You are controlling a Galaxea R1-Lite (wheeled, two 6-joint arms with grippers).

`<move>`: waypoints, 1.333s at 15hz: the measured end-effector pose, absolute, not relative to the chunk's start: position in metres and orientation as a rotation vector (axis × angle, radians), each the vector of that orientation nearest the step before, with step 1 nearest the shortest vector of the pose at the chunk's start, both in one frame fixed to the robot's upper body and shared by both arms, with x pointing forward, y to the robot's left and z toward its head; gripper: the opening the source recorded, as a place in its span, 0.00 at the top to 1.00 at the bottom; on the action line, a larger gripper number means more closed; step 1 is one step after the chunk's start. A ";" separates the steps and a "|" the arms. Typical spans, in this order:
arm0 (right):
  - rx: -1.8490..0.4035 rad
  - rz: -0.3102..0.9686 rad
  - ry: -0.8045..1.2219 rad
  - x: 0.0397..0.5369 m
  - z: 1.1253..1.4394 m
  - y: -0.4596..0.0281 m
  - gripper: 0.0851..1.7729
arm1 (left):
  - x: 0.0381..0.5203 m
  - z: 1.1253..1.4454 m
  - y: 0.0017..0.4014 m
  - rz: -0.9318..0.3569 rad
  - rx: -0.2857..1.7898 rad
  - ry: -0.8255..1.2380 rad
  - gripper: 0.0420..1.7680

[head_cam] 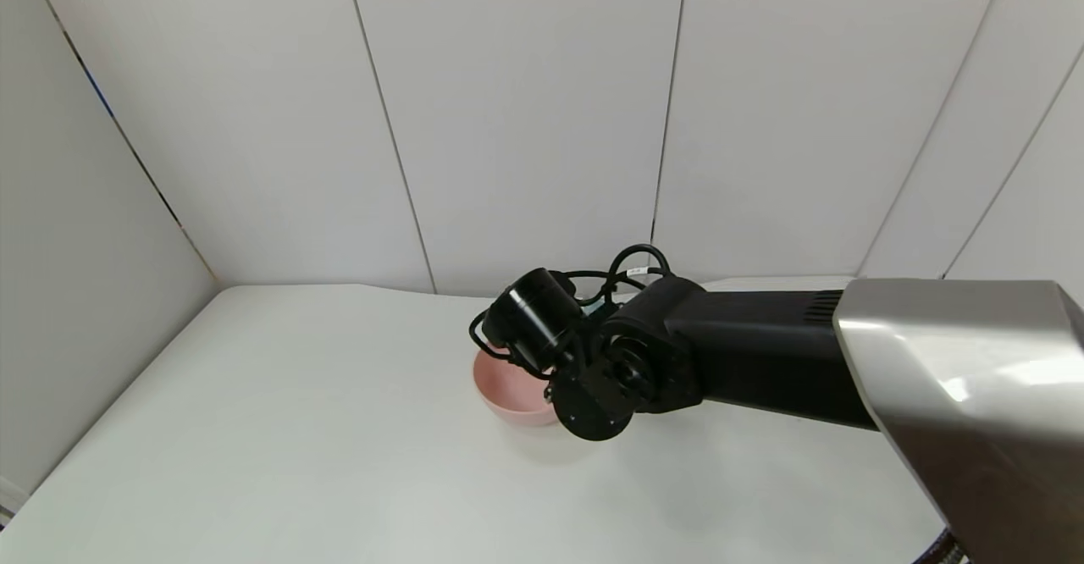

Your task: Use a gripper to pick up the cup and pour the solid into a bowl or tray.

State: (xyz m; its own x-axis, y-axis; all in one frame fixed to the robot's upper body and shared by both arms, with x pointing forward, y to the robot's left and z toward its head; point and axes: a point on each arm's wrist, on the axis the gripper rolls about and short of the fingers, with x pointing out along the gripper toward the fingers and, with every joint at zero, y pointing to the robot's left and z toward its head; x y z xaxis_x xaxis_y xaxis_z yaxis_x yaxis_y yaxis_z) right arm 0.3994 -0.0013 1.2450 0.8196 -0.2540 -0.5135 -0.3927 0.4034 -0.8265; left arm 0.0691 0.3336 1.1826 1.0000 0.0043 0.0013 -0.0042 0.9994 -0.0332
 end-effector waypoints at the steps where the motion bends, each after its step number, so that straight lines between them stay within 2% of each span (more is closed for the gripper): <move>1: -1.192 0.085 0.643 0.400 1.242 -0.001 0.25 | 0.069 1.183 0.334 0.004 -0.033 -0.001 0.03; 6: -1.265 0.020 0.640 0.403 1.232 0.002 0.25 | 0.069 1.183 0.334 0.004 -0.033 -0.001 0.03; 13: -1.328 -0.004 0.624 0.403 1.225 0.009 0.25 | 0.069 1.183 0.334 0.004 -0.033 -0.001 0.03; 20: -1.389 -0.023 0.504 0.413 1.228 0.027 0.25 | 0.069 1.183 0.334 0.004 -0.033 -0.001 0.03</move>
State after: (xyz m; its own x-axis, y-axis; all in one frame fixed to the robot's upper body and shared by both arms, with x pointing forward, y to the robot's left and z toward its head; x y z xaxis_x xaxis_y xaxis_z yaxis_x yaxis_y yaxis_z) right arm 0.4129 0.0265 1.2282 0.8942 -0.3061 -0.3266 -0.2757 0.1981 -0.9406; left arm 0.0691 0.3336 1.1826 1.0000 0.0038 0.0013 -0.0038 0.9994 -0.0332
